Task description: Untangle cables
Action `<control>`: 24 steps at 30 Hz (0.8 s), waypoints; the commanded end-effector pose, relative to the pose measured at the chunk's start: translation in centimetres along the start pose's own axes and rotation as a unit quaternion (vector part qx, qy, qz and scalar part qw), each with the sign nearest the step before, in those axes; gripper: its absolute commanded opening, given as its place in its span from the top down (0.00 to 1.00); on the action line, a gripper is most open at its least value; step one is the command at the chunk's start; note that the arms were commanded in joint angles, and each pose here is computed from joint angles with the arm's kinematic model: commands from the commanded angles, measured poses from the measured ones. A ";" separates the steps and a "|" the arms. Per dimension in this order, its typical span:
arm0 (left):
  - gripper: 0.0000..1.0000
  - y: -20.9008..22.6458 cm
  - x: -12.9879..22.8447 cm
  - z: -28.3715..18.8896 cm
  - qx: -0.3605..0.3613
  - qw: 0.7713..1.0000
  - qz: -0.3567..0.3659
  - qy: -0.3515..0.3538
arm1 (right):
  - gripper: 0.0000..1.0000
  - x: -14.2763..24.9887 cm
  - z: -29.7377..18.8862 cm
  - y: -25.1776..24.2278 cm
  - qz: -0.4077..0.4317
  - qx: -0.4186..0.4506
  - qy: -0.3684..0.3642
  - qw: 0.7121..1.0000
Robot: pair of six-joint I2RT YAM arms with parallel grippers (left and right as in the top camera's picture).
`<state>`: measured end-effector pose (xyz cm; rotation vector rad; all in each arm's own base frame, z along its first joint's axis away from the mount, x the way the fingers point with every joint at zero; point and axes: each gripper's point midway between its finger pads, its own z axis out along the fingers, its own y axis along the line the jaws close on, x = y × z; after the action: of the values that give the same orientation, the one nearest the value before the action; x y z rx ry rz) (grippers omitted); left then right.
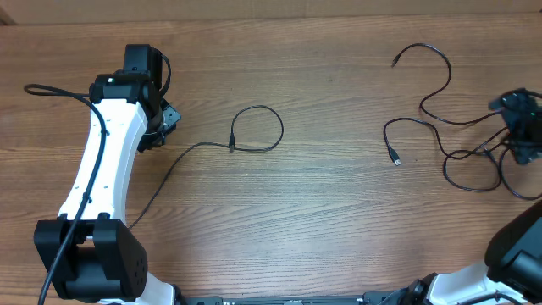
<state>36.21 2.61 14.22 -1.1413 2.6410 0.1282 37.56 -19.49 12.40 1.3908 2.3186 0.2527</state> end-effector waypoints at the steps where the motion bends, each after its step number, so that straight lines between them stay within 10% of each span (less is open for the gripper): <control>1: 0.96 -1.5 1.1 1.0 0.011 1.000 0.016 0.022 | 0.00 3.6 0.8 4.4 -0.056 -0.031 0.035 0.997; 12: 0.96 -2.6 5.3 6.9 -0.047 0.992 0.059 0.106 | 0.00 18.0 1.1 13.0 -0.269 -0.005 0.072 0.961; 24: 0.96 -2.9 8.7 10.9 -0.071 0.974 0.127 0.173 | 0.08 12.5 1.3 9.6 -0.263 0.119 -0.045 0.956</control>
<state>34.88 -3.21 1.72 -0.9934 3.0911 0.1983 40.75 0.13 11.35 0.6961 2.6566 -0.1143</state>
